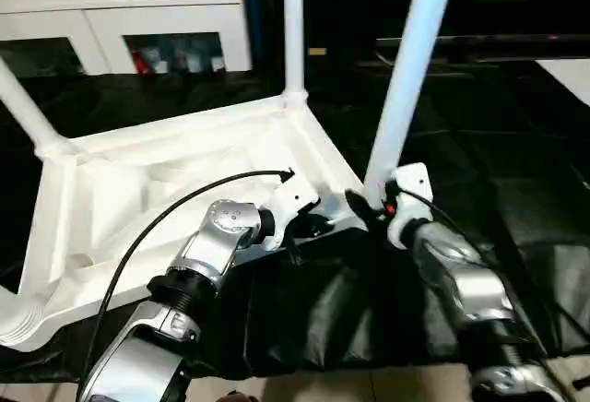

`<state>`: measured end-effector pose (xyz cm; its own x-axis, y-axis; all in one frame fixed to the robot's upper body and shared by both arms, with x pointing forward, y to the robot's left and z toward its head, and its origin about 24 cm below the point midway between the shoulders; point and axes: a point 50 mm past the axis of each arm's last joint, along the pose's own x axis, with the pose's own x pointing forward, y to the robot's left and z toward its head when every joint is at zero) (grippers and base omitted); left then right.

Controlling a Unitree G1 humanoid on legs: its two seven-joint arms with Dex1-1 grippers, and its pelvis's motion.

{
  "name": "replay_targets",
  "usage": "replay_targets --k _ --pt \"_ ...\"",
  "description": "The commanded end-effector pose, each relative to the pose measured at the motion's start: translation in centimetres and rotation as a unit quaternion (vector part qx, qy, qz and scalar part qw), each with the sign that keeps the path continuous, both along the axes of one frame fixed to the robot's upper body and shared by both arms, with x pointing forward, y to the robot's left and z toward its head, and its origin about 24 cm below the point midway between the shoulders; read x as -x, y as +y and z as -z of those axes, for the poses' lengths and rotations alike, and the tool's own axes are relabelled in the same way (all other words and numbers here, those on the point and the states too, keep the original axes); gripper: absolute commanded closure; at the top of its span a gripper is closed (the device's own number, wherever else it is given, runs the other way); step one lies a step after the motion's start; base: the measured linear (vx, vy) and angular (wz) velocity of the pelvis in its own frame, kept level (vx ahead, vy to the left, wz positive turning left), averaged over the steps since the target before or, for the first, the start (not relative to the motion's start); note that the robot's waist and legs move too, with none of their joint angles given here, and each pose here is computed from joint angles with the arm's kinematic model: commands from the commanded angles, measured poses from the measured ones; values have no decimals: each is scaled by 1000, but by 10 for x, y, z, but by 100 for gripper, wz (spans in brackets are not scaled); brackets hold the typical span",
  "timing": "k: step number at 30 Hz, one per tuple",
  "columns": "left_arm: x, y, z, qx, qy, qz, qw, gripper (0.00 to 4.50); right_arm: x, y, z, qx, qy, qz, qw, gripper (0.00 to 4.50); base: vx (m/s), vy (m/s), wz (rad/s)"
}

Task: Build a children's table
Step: Rotate leg to tighten

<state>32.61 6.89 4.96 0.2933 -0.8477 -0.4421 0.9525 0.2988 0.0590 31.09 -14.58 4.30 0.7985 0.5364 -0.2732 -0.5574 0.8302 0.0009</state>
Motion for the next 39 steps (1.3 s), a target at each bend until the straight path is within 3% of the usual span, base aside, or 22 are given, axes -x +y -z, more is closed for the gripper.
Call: replay_targets --k 1,7,10,16,23,27,31,34,38,39 --pt "7 -19 -13 43 -20 67 997 450 16 24 8 -15 32 -110 993 85 0 0 0" --pt "9 -5 -15 36 -11 116 993 450 38 6 2 -9 50 -241 969 85 0 0 0" --pt "10 2 -15 26 -7 131 991 450 45 1 0 -8 63 -280 958 112 0 0 0" --pt "8 9 -17 19 -2 143 990 450 53 -3 -4 -8 87 -330 940 155 0 0 0" --pt "6 11 -17 16 0 140 990 450 57 -2 -1 -1 97 -346 933 194 0 0 0" --pt "4 9 -17 20 -2 121 992 450 57 2 1 -13 93 -339 936 198 0 0 0" --pt "1 4 -17 26 -12 92 995 450 53 8 3 -21 74 -301 950 199 0 0 0" --pt "-4 -11 -17 35 -19 45 998 450 37 18 16 -19 60 -187 980 200 0 0 0" --pt "-7 -24 -17 41 -26 14 999 450 25 28 26 -20 69 -105 992 200 -13 4 -2" --pt "-6 -33 -18 47 -29 4 998 450 17 38 29 -29 74 -56 995 200 0 0 0"
